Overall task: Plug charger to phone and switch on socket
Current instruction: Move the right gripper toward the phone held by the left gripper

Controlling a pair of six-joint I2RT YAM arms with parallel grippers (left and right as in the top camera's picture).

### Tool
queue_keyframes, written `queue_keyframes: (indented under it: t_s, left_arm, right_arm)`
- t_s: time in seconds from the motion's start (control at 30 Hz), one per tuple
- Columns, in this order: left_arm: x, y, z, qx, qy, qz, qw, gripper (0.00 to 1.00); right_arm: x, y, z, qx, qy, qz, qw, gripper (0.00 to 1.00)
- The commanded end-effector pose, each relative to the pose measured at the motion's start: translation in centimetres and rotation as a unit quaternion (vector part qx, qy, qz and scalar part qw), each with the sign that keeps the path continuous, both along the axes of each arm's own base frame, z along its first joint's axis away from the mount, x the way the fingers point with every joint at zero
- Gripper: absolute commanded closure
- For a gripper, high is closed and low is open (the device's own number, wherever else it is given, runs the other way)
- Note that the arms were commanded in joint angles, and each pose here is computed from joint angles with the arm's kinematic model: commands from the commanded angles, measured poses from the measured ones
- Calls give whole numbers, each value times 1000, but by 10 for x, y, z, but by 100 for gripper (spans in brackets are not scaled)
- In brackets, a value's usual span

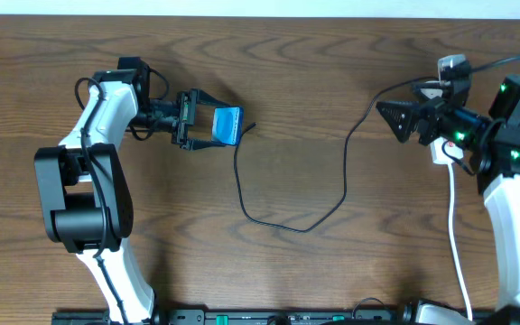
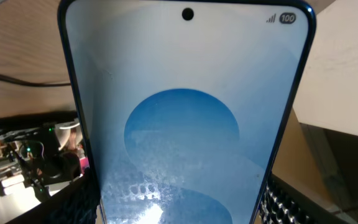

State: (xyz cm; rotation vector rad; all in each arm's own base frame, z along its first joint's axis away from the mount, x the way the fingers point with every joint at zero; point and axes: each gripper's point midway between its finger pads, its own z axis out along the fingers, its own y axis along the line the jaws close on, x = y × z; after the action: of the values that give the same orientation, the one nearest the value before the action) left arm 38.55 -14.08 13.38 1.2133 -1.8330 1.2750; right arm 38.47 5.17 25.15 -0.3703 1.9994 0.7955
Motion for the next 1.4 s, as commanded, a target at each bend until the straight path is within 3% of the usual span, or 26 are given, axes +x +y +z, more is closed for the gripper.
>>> queue_keyframes:
  t_s: [0.0, 0.63, 0.93, 1.3, 1.37]
  left_arm:
    - [3, -3, 21, -17, -34, -1, 999, 57]
    - [19, 3, 8, 25, -24, 25, 999, 59]
    - [26, 29, -31, 160, -1, 57, 986, 60]
    - [29, 63, -61, 287, 1, 74, 955, 60]
    - [29, 66, -63, 296, 1, 75, 952, 60]
  right_arm:
    - [7, 3, 7, 17, 12, 14, 1000, 1]
    - [38, 47, 14, 26, 45, 83, 995, 1]
    - [40, 74, -6, 10, 67, 103, 992, 1]
    - [43, 98, -26, 64, 159, 85, 982, 1]
    - [47, 109, -35, 79, 184, 81, 976, 17]
